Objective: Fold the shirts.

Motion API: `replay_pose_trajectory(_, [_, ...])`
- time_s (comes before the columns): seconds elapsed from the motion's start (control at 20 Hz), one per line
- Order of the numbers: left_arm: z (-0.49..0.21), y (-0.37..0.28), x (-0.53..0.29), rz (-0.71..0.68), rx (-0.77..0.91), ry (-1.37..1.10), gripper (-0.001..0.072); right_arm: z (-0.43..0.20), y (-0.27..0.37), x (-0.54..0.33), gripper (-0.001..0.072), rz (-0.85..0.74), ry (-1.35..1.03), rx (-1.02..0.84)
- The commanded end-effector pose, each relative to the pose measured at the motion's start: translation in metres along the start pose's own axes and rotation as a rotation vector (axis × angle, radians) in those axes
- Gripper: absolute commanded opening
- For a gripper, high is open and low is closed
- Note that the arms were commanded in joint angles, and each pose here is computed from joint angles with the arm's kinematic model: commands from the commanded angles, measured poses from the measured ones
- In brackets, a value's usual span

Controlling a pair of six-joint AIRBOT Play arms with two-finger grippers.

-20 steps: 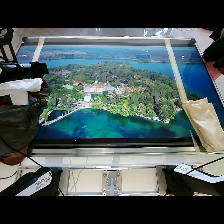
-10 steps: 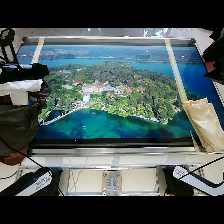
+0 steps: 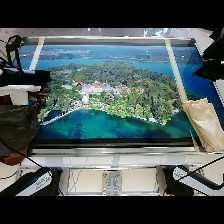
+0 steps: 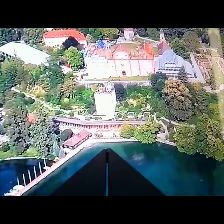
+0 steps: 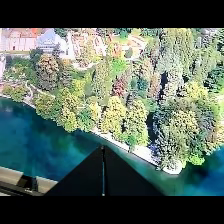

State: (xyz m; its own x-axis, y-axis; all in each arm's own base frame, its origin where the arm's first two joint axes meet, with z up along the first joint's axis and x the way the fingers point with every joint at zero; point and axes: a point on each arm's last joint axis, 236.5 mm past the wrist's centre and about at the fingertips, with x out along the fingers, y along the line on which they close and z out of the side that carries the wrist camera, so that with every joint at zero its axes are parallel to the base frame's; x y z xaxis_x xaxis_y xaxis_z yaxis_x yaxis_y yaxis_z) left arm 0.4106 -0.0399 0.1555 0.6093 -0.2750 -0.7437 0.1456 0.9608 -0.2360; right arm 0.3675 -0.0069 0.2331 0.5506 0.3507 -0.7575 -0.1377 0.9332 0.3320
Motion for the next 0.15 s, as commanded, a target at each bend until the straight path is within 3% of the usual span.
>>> replay_pose_trajectory(0.0, [-0.0028,-0.0009,0.0,-0.003,0.001,0.011,0.0013,0.0008,0.0007,0.0006,0.0012,-0.004,-0.002,-0.007])
replay_pose_trajectory(0.1, [-0.0028,-0.0009,0.0,-0.003,0.001,0.011,0.0013,0.0007,0.0007,0.0006,0.0012,-0.004,-0.002,-0.007])
